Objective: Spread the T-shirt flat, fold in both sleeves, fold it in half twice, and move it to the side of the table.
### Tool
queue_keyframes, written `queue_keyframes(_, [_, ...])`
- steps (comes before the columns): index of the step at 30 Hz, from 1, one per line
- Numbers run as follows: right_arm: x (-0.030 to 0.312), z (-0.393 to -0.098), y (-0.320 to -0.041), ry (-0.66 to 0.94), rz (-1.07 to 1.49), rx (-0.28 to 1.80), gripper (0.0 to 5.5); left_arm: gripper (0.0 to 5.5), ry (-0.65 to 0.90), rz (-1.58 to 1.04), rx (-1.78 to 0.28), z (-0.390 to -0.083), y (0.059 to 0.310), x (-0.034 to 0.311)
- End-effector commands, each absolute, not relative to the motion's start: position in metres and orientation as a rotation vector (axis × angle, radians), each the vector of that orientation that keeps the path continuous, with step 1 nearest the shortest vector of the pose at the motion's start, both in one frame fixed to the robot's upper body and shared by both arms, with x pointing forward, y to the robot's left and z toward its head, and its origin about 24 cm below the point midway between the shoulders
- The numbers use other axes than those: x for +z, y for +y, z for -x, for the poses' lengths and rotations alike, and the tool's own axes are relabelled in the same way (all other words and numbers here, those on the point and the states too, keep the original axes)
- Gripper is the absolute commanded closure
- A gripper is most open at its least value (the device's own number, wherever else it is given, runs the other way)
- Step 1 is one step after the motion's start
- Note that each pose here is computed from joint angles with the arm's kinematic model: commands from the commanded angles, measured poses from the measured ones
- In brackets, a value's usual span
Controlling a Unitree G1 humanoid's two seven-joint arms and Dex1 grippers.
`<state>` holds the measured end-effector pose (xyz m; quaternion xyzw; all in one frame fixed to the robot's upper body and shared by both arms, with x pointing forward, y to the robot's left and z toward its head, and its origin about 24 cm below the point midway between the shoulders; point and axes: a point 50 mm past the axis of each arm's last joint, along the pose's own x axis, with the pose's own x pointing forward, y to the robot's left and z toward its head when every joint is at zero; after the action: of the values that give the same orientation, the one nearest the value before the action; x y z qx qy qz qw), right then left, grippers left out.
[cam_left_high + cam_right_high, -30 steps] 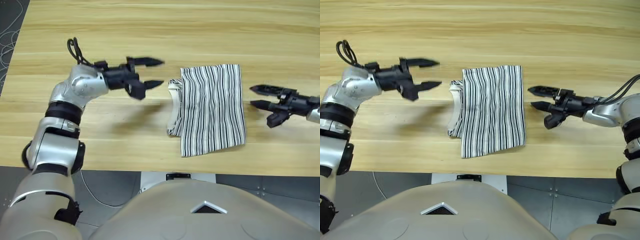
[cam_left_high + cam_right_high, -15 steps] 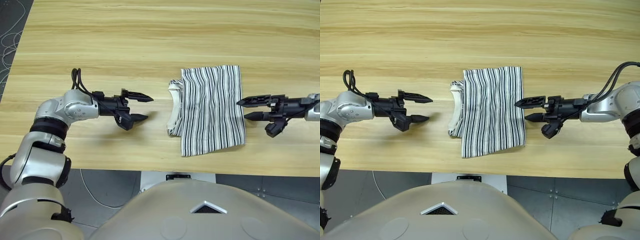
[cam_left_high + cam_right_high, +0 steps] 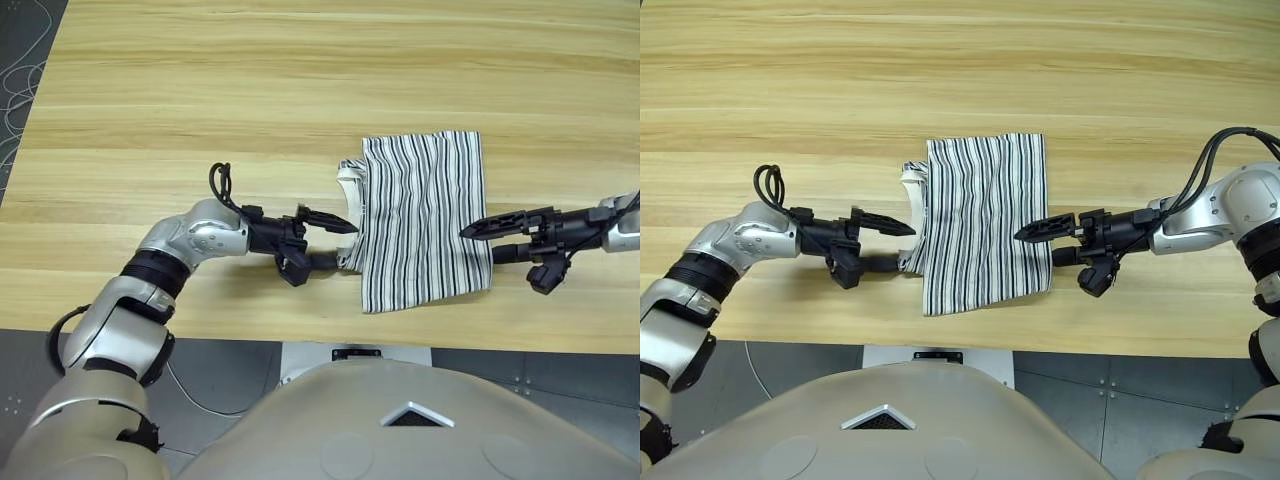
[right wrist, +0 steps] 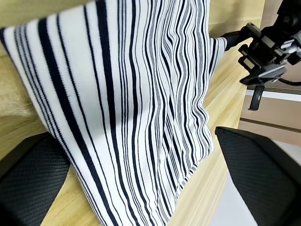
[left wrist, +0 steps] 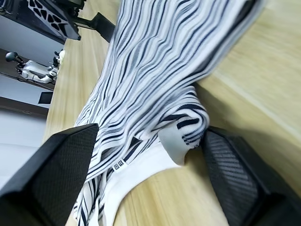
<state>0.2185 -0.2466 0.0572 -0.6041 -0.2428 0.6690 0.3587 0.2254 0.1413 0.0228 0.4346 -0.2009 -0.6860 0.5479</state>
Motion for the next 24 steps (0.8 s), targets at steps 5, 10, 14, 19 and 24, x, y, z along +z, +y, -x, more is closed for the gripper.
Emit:
queue_keyframes(5, [0.025,-0.200,-0.233,-0.594,1.489,1.873,0.20,1.60,-0.562,-0.989,-1.626,-0.231,0.118,0.027])
queue_keyframes(10, [0.024,-0.201,-0.230,-0.607,1.528,1.866,0.20,1.60,-0.578,-0.960,-1.646,-0.226,0.113,0.025])
queue_keyframes(14, [0.020,-0.198,-0.232,-0.561,1.533,1.903,0.41,1.80,-0.555,-0.966,-1.661,-0.225,0.115,0.022])
queue_keyframes(19, [0.020,-0.199,-0.231,-0.554,1.539,1.904,1.43,2.57,-0.544,-0.968,-1.661,-0.227,0.117,0.022])
queue_keyframes(24, [0.016,-0.199,-0.231,-0.550,1.550,1.902,2.53,3.41,-0.542,-0.967,-1.662,-0.227,0.118,0.022])
